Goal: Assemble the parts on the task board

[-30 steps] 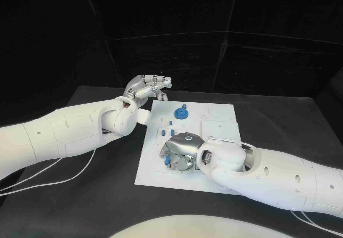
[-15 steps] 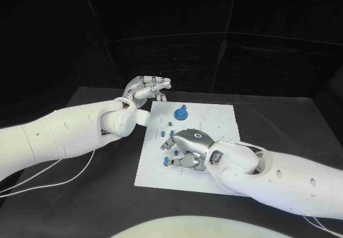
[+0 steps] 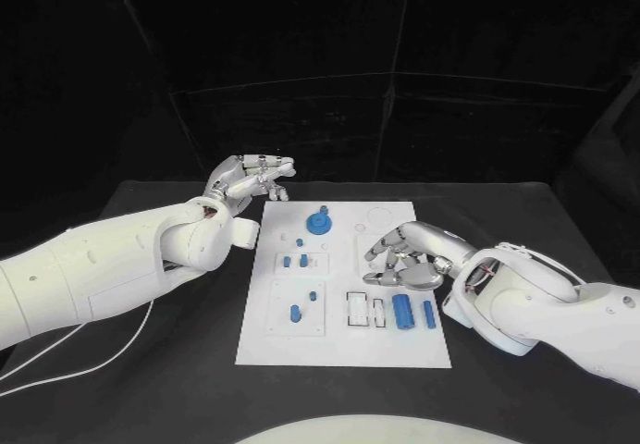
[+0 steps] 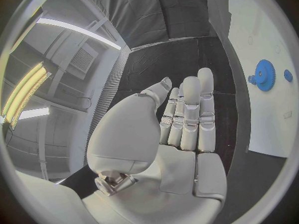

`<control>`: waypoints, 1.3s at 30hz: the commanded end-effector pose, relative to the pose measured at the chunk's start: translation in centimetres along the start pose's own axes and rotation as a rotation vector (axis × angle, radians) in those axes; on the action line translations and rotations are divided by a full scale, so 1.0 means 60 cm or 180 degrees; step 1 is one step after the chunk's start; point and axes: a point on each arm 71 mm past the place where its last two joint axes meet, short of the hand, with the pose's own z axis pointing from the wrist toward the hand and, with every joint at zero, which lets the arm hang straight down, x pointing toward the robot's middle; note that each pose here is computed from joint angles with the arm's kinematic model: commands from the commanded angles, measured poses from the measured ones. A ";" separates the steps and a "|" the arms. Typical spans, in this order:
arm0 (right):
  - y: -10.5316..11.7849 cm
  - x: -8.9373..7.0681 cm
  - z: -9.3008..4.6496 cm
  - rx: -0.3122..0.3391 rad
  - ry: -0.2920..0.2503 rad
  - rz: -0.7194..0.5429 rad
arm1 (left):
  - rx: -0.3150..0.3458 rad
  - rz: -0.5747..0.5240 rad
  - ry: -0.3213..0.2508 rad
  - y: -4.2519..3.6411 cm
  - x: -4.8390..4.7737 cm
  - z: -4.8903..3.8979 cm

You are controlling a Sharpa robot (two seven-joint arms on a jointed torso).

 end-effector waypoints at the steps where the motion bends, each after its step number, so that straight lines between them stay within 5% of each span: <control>1: -0.030 -0.013 -0.018 0.0554 -0.0050 0.0357 | 0.0020 -0.0023 0.0039 -0.003 0.002 0.001; 8: -0.067 -0.024 -0.051 0.1001 0.0006 -0.0017 | 0.0019 -0.0026 0.0044 -0.003 0.002 0.000; 13: -0.079 -0.010 -0.064 0.1214 0.0223 -0.0300 | 0.0019 -0.0025 0.0040 -0.003 0.001 -0.001; 39: -0.069 0.051 -0.054 0.1168 0.0614 -0.0590 | 0.0021 -0.0022 0.0034 -0.004 -0.004 -0.003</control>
